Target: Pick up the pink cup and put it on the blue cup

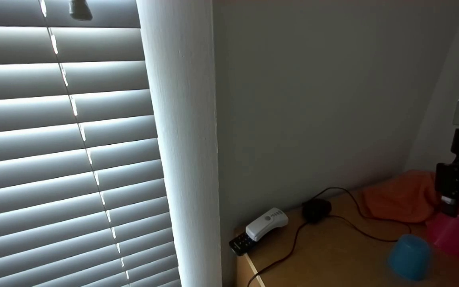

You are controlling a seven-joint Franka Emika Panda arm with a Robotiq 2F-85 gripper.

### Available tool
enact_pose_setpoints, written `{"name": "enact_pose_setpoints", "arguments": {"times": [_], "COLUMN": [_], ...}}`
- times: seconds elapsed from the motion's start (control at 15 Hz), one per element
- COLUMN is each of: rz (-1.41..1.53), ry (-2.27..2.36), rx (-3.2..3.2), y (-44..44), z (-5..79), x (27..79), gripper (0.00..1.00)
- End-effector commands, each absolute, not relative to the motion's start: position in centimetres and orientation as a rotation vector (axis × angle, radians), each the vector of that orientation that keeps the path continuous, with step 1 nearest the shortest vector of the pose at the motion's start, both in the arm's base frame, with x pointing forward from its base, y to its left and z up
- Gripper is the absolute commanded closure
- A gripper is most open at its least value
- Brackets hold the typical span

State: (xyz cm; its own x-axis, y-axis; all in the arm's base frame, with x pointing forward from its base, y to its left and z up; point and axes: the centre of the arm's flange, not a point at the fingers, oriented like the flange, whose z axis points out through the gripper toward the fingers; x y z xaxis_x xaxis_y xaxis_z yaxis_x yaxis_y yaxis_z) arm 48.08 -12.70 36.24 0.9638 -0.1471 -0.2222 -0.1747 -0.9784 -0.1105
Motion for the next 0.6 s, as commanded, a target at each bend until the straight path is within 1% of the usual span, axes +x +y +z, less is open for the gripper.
{"name": "enact_pose_setpoints", "arguments": {"times": [0.0, 0.53], "rz": [0.377, 0.308], "ry": [0.139, -0.055], "rx": [-3.025, -3.103], "y": [-12.3, -10.4], "z": [34.1, 31.9], "x": [50.1, 53.1], "gripper": [0.6, 0.6]}}
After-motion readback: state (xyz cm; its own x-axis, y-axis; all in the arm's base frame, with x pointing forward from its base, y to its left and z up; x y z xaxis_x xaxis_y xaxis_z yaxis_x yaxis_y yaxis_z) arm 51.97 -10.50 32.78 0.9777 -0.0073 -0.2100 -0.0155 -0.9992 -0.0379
